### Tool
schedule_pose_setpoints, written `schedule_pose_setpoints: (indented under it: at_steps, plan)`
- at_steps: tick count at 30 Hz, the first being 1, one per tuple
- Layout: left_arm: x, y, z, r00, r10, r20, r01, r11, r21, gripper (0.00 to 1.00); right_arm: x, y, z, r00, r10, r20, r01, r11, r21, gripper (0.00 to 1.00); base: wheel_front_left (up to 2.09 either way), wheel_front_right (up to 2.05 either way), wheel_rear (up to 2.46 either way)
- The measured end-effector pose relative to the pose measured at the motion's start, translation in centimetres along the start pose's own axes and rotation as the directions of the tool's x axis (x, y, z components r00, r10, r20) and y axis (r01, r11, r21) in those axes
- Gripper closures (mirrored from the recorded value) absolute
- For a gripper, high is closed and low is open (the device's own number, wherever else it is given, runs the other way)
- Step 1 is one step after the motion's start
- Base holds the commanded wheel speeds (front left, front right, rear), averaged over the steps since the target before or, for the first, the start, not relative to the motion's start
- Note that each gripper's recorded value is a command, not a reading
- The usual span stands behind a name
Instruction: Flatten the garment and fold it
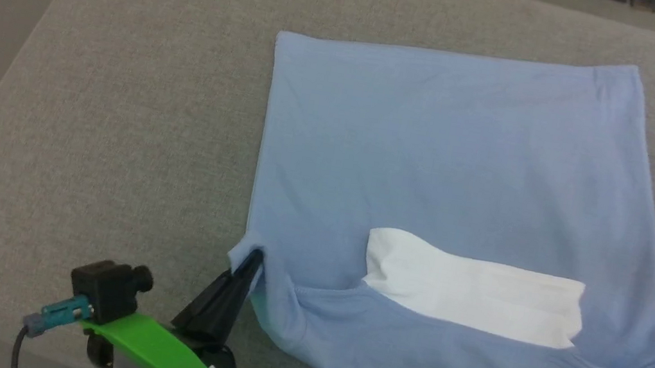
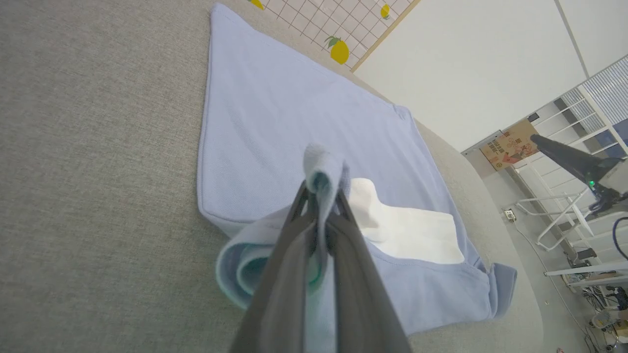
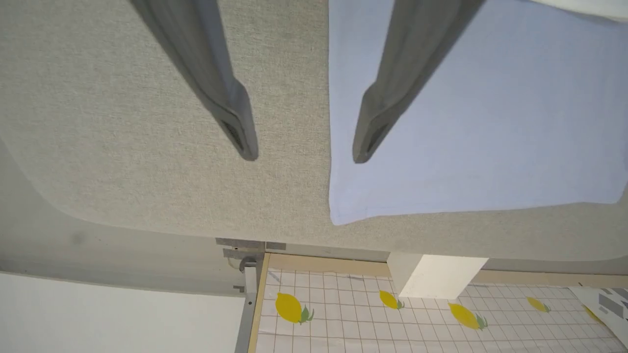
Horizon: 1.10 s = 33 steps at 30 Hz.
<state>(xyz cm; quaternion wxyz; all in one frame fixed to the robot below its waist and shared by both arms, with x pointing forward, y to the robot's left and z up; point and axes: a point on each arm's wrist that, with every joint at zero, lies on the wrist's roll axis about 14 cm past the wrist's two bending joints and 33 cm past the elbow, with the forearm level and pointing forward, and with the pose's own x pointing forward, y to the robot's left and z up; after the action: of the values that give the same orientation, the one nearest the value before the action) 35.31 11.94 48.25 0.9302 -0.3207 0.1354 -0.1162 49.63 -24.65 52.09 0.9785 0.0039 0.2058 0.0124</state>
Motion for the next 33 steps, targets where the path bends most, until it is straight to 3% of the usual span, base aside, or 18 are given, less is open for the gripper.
schedule_pose_setpoints:
  at_steps: [12,18,28,29,30,32,33]
  plan:
    - [2.6,0.1,-0.4,1.0,-0.006,-0.014,0.006,1.0,0.015,1.0,11.1,2.2,1.1,0.989,0.004,-0.147,-0.011,0.999,-0.051,0.0,0.0,0.0,0.0]
    - [3.3,1.3,-1.0,0.999,0.03,-0.026,-0.03,0.999,0.02,1.0,15.0,3.5,-2.2,0.954,-0.006,-0.3,-0.014,0.998,-0.067,0.0,0.0,0.0,0.0]
    - [3.5,4.0,-2.2,0.992,0.118,-0.047,-0.117,0.993,0.011,1.0,19.5,5.1,-7.1,0.916,-0.005,-0.402,-0.028,0.997,-0.077,0.02,0.0,0.0,0.0]
    - [3.5,4.2,-2.2,0.991,0.124,-0.049,-0.124,0.992,0.012,1.0,19.7,5.2,-7.5,0.913,-0.004,-0.408,-0.028,0.997,-0.073,0.21,0.0,0.0,0.0]
    - [3.5,4.5,-2.3,0.99,0.133,-0.052,-0.132,0.991,0.012,1.0,20.0,5.3,-7.8,0.911,-0.002,-0.413,-0.028,0.997,-0.067,0.55,0.0,0.0,0.0]
    - [3.4,4.8,-2.4,0.988,0.144,-0.054,-0.143,0.99,0.015,1.0,20.3,5.4,-8.1,0.91,-0.005,-0.415,-0.026,0.997,-0.067,0.79,0.0,0.0,0.0]
    - [3.4,5.0,-2.4,0.988,0.148,-0.054,-0.147,0.989,0.017,1.0,20.5,5.4,-8.1,0.91,-0.007,-0.414,-0.022,0.998,-0.065,1.0,0.0,0.0,0.0]
